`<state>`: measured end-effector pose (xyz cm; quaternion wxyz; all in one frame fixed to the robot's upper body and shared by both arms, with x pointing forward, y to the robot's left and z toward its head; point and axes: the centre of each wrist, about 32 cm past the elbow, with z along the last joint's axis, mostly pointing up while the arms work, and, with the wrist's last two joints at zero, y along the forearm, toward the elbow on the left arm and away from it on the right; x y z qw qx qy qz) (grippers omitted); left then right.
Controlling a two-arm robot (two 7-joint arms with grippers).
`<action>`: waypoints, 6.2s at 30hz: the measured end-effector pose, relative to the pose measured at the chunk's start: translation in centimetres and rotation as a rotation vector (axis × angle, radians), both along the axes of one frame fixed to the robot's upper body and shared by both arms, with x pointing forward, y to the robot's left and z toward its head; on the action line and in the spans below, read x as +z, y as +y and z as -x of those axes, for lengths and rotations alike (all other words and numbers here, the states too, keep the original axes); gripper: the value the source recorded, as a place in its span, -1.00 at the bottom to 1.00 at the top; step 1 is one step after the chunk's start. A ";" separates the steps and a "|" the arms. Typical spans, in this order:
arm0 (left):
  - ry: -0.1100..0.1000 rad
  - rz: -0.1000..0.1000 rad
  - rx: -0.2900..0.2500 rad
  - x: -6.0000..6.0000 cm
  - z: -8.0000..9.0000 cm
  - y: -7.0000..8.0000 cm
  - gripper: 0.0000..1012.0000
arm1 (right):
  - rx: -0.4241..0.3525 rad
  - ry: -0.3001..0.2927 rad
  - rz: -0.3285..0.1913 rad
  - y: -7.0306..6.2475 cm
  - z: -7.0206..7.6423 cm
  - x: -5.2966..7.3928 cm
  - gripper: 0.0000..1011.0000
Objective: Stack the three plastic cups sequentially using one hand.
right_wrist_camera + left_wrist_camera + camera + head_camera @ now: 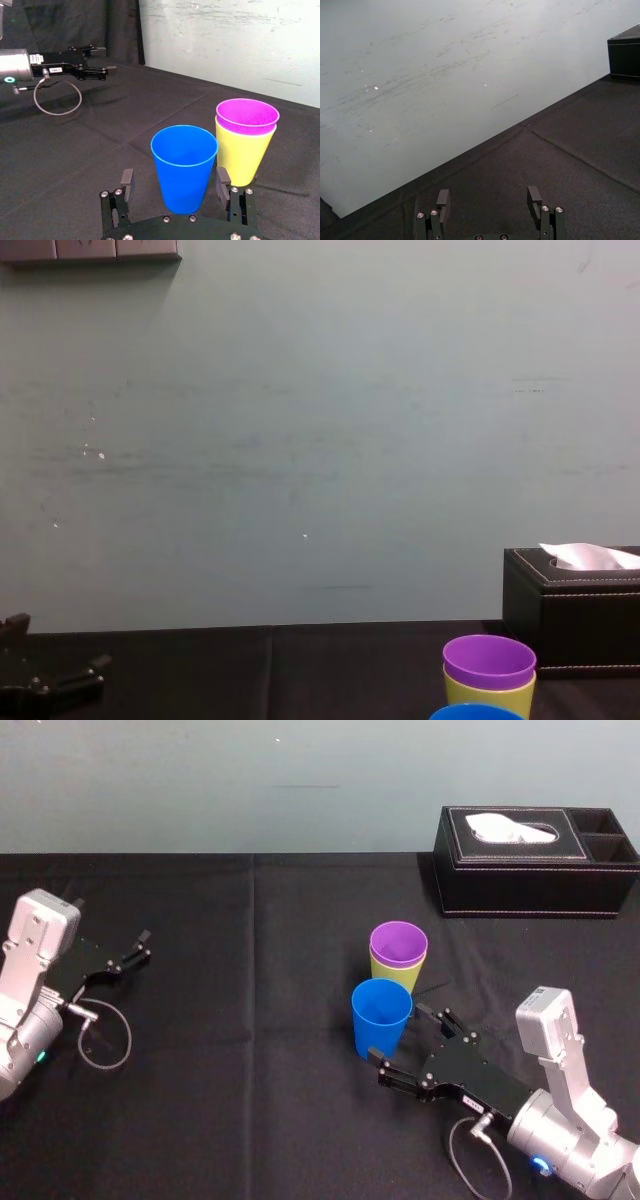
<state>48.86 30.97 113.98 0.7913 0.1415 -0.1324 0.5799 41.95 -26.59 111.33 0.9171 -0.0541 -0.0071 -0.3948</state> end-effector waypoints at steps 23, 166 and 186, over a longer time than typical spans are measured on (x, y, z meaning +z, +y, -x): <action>0.000 0.000 0.000 0.0 0.0 0.0 1.00 | -0.017 -0.012 0.002 1.1 -1.6 -0.3 0.98; 0.000 0.000 0.000 0.0 0.0 0.0 1.00 | -0.095 -0.015 0.048 1.5 -9.1 6.6 0.43; 0.000 0.000 0.000 0.0 0.0 0.0 1.00 | -0.105 -0.024 0.053 1.5 -9.0 6.4 0.49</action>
